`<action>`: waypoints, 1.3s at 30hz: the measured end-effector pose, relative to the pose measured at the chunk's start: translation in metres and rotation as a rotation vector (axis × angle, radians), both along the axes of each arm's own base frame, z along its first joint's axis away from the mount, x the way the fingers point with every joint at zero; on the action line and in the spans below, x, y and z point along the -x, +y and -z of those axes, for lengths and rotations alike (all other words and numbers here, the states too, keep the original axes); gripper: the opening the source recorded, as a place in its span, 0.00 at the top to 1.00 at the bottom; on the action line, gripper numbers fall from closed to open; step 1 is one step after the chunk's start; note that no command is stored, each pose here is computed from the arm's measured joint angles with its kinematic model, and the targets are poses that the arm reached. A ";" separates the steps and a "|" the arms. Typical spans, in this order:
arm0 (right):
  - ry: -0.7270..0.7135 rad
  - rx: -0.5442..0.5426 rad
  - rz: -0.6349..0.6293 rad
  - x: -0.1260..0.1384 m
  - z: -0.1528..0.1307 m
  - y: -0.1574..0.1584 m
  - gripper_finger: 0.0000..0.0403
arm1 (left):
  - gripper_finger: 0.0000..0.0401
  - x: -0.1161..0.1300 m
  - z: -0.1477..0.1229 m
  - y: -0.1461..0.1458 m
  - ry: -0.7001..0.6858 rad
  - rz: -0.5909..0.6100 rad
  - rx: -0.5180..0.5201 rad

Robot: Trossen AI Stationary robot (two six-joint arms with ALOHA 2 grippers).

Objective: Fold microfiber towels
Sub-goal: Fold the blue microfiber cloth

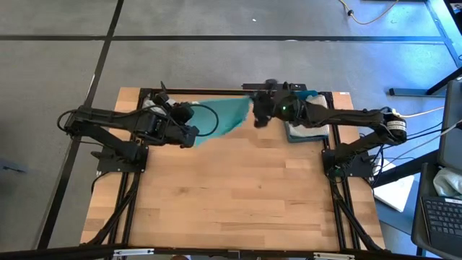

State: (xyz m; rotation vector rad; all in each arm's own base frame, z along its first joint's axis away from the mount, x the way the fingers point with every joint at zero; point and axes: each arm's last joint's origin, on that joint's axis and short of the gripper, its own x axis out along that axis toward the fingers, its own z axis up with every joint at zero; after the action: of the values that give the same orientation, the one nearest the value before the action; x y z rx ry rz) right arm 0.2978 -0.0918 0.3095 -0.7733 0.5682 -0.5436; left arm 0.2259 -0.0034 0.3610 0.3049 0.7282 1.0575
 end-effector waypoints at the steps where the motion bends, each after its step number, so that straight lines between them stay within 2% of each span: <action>1: -0.042 0.043 0.128 0.001 -0.005 -0.001 0.99 | 1.00 0.000 0.000 0.000 -0.006 0.002 0.008; 2: -0.060 0.051 0.172 0.003 -0.009 -0.003 0.99 | 1.00 -0.001 0.000 -0.001 -0.017 0.001 0.010; 3: -0.051 0.020 0.113 0.006 -0.010 -0.004 0.99 | 1.00 -0.001 0.000 0.000 -0.009 0.000 0.009; 5: 0.043 -0.133 -0.169 0.012 0.000 -0.001 0.99 | 1.00 0.000 0.000 0.000 0.005 0.003 0.005; 6: 0.064 -0.169 -0.232 0.012 0.004 0.000 0.99 | 1.00 0.000 0.000 0.000 0.004 0.003 0.003; 7: 0.036 -0.151 -0.146 0.011 0.003 -0.003 0.99 | 1.00 0.000 0.000 0.000 0.006 0.003 0.004; 9: -0.114 -0.081 0.137 0.012 -0.008 -0.009 0.99 | 1.00 0.000 0.000 0.000 -0.004 0.003 0.001; 10: -0.158 -0.103 0.172 0.013 -0.010 -0.014 0.99 | 1.00 -0.001 -0.001 0.000 -0.009 0.001 0.000; 11: -0.137 -0.181 0.083 0.013 -0.005 -0.014 0.99 | 1.00 0.000 0.000 0.000 0.007 0.001 -0.004; 13: -0.056 -0.355 -0.185 0.010 0.009 -0.007 0.99 | 1.00 0.000 0.000 0.000 -0.001 -0.001 -0.005; 14: -0.011 -0.383 -0.268 0.006 0.015 -0.001 0.99 | 1.00 0.000 0.000 0.000 0.004 0.000 -0.004; 15: 0.009 -0.361 -0.280 0.004 0.016 0.005 0.99 | 1.00 0.001 0.000 0.000 0.008 0.000 -0.003; 18: -0.079 -0.164 -0.003 0.003 0.004 -0.004 0.99 | 1.00 0.000 0.000 0.003 0.005 -0.016 -0.011; 19: -0.091 -0.150 0.016 0.003 0.002 -0.008 0.98 | 1.00 0.000 0.000 0.004 0.004 -0.018 -0.008; 20: -0.067 -0.173 -0.022 0.004 0.005 -0.009 0.98 | 1.00 0.000 0.000 0.004 0.004 -0.017 0.003; 23: -0.045 -0.273 -0.260 -0.001 0.010 0.006 0.98 | 1.00 -0.001 0.000 0.003 -0.007 -0.001 0.034; 26: -0.036 -0.301 -0.371 -0.003 0.009 0.016 0.98 | 1.00 -0.008 0.001 0.001 -0.024 0.036 0.070; 28: -0.023 -0.320 -0.438 -0.003 0.010 0.017 0.98 | 1.00 -0.014 0.000 -0.001 -0.027 0.100 0.112; 32: -0.021 -0.400 -0.668 -0.006 0.010 0.035 0.98 | 0.99 -0.030 -0.004 -0.007 -0.075 0.308 0.213; 36: 0.023 -0.446 -0.716 -0.006 0.014 0.046 0.98 | 0.93 -0.046 -0.005 -0.013 -0.129 0.563 0.265; 39: 0.076 -0.590 -0.842 -0.004 0.018 0.062 0.98 | 0.85 -0.056 -0.001 -0.015 -0.194 0.718 0.280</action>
State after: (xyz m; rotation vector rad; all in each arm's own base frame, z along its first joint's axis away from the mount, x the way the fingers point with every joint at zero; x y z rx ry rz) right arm 0.3018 -0.0303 0.2910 -0.4027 0.3892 0.4244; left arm 0.2823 -0.0187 0.3618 0.1927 0.5178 0.2931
